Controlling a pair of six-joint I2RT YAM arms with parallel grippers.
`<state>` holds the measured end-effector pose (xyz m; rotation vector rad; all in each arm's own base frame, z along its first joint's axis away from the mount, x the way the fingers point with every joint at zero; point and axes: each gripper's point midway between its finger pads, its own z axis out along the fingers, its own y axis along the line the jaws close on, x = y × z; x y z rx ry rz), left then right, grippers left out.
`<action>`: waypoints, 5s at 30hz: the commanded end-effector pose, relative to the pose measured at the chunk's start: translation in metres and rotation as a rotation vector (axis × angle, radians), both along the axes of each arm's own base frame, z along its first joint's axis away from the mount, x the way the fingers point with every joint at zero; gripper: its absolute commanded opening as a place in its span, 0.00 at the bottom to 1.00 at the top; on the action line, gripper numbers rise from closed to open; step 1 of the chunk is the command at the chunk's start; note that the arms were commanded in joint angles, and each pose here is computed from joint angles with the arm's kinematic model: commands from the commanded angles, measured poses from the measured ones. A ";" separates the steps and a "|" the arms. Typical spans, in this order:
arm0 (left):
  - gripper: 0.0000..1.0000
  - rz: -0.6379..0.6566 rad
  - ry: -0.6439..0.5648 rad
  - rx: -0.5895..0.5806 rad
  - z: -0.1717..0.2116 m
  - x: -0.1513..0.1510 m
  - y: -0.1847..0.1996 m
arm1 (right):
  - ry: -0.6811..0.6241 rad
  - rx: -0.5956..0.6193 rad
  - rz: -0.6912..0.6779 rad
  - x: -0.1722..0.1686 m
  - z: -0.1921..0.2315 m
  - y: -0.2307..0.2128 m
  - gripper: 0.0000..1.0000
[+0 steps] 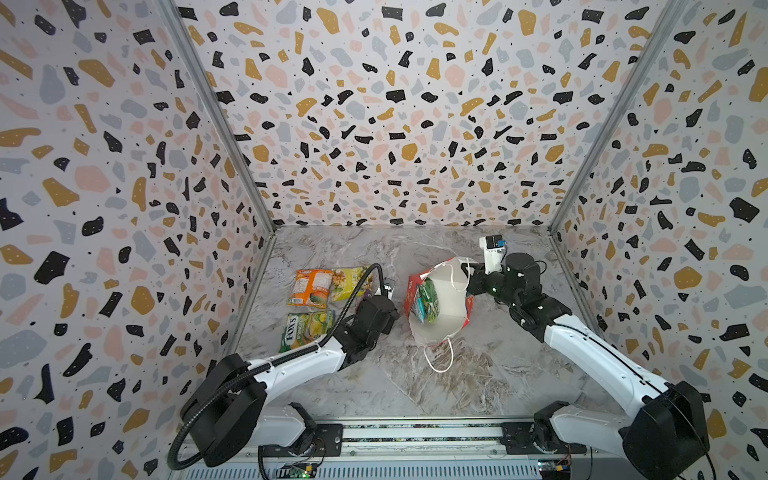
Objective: Take the snacks out of the paper bag
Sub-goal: 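Lower the purple Fox's packet onto the table and open the left gripper, then raise the left gripper and move it over the bag opening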
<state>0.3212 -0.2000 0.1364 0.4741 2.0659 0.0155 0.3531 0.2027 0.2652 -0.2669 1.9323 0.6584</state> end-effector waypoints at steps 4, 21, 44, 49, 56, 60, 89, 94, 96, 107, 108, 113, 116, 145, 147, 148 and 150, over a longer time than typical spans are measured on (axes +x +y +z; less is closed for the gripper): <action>0.72 -0.038 0.008 -0.053 0.010 -0.001 -0.011 | -0.087 0.057 0.001 0.000 0.032 0.000 0.00; 0.78 -0.039 0.084 -0.022 -0.021 -0.005 -0.010 | -0.094 0.061 -0.002 -0.001 0.035 -0.002 0.00; 0.22 0.045 0.292 -0.329 -0.056 -0.066 0.007 | -0.082 0.059 -0.001 0.002 0.030 -0.001 0.01; 0.20 0.032 0.339 -0.312 -0.066 -0.073 0.007 | -0.077 0.061 0.001 0.004 0.029 0.000 0.01; 0.20 0.035 0.401 -0.339 -0.087 -0.088 0.011 | -0.089 0.057 -0.010 0.004 0.034 -0.003 0.01; 0.19 0.124 0.376 -0.291 -0.093 -0.084 0.029 | -0.080 0.056 -0.006 0.005 0.030 -0.002 0.01; 0.00 0.145 0.195 -0.360 0.000 -0.026 0.014 | -0.087 0.056 -0.012 0.003 0.033 -0.005 0.01; 0.00 0.078 0.242 -0.349 -0.016 -0.007 -0.031 | -0.093 0.059 -0.015 0.003 0.035 -0.005 0.01; 0.00 0.077 0.260 -0.340 -0.026 -0.001 -0.041 | -0.092 0.054 -0.018 0.003 0.035 -0.006 0.01; 0.00 0.168 0.338 -0.240 -0.091 0.002 -0.032 | -0.089 0.055 -0.024 0.004 0.031 -0.007 0.01; 0.00 0.170 0.346 -0.234 -0.095 0.001 -0.031 | -0.088 0.055 -0.022 0.004 0.031 -0.007 0.01; 0.00 0.202 0.335 -0.198 -0.101 0.000 -0.021 | -0.091 0.057 -0.021 0.003 0.032 -0.007 0.01; 0.00 0.217 0.329 -0.165 -0.102 0.000 -0.013 | -0.094 0.058 -0.022 0.002 0.033 -0.008 0.01; 0.00 0.122 0.000 -0.339 0.077 0.011 -0.006 | -0.102 0.035 0.028 -0.003 0.039 -0.001 0.01; 0.00 0.061 -0.030 -0.378 0.111 0.004 -0.016 | -0.096 0.030 0.035 -0.003 0.040 0.001 0.01; 0.00 0.022 -0.046 -0.399 0.127 -0.001 -0.023 | -0.095 0.026 0.034 -0.004 0.041 0.002 0.01; 0.00 -0.051 -0.079 -0.442 0.155 -0.013 -0.038 | -0.100 0.025 0.037 -0.005 0.043 0.003 0.01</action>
